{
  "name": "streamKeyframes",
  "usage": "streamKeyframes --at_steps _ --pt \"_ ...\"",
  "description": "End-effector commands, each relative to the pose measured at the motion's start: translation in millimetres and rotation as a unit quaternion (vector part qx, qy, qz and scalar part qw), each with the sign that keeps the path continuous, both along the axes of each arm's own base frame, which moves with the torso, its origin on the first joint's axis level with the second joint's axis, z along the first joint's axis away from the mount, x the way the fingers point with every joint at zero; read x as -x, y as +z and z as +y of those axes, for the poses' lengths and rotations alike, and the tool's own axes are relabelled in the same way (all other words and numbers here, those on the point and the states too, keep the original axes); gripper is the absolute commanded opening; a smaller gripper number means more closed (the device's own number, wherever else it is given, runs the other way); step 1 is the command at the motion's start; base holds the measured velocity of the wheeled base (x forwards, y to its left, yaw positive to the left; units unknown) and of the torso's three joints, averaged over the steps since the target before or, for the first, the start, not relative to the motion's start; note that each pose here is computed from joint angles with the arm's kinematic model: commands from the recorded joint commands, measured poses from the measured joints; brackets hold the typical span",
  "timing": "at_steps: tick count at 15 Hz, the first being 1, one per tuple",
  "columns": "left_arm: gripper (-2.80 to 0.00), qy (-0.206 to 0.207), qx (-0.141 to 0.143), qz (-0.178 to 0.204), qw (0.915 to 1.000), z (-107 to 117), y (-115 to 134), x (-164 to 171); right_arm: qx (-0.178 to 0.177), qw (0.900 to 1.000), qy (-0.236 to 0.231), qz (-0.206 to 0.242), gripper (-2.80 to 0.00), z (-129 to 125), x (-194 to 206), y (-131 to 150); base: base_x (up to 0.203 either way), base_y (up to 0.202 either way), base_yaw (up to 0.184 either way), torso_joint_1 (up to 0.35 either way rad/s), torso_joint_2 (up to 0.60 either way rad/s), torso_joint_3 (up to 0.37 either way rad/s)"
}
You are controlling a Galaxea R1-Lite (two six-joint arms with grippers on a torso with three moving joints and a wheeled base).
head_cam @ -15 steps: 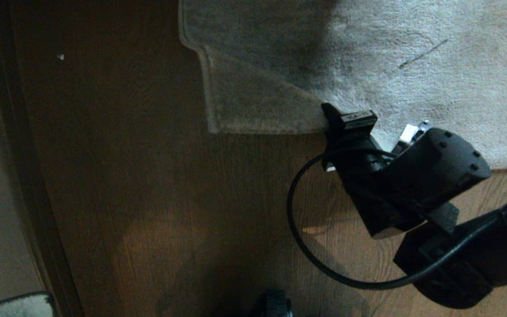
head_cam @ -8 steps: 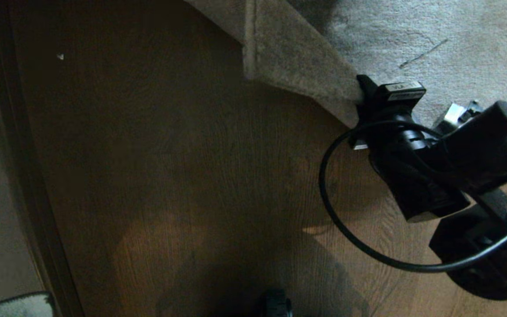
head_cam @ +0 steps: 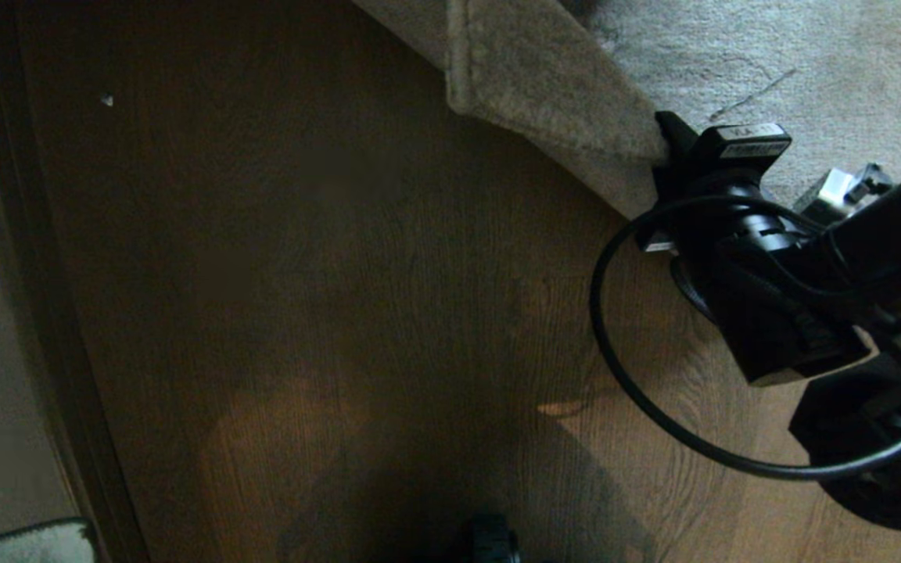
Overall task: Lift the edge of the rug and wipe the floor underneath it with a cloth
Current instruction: Lift up the carpet
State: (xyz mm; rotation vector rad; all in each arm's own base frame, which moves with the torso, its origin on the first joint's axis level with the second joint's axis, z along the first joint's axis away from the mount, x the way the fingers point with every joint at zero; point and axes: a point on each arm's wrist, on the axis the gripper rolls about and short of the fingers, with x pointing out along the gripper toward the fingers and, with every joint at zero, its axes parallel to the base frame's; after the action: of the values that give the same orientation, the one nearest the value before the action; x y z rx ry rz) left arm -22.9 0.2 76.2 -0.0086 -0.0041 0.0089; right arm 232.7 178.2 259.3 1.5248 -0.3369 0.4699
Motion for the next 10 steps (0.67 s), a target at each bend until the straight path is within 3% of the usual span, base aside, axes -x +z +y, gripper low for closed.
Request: streamKeyframes --at_steps 1,10 --pt "-2.80 0.000 0.000 0.000 1.0000 0.0 0.0 0.0 -0.020 1.000 0.002 -0.019 -2.80 -2.1 3.0 4.4 0.000 0.000 0.000 0.000 0.00 0.000" --pt "-2.80 -0.002 0.000 -0.001 1.0000 -0.1 0.1 0.0 -0.002 0.999 0.035 -0.026 -2.80 1.9 0.4 0.0 0.000 0.000 0.000 0.000 0.00 0.000"
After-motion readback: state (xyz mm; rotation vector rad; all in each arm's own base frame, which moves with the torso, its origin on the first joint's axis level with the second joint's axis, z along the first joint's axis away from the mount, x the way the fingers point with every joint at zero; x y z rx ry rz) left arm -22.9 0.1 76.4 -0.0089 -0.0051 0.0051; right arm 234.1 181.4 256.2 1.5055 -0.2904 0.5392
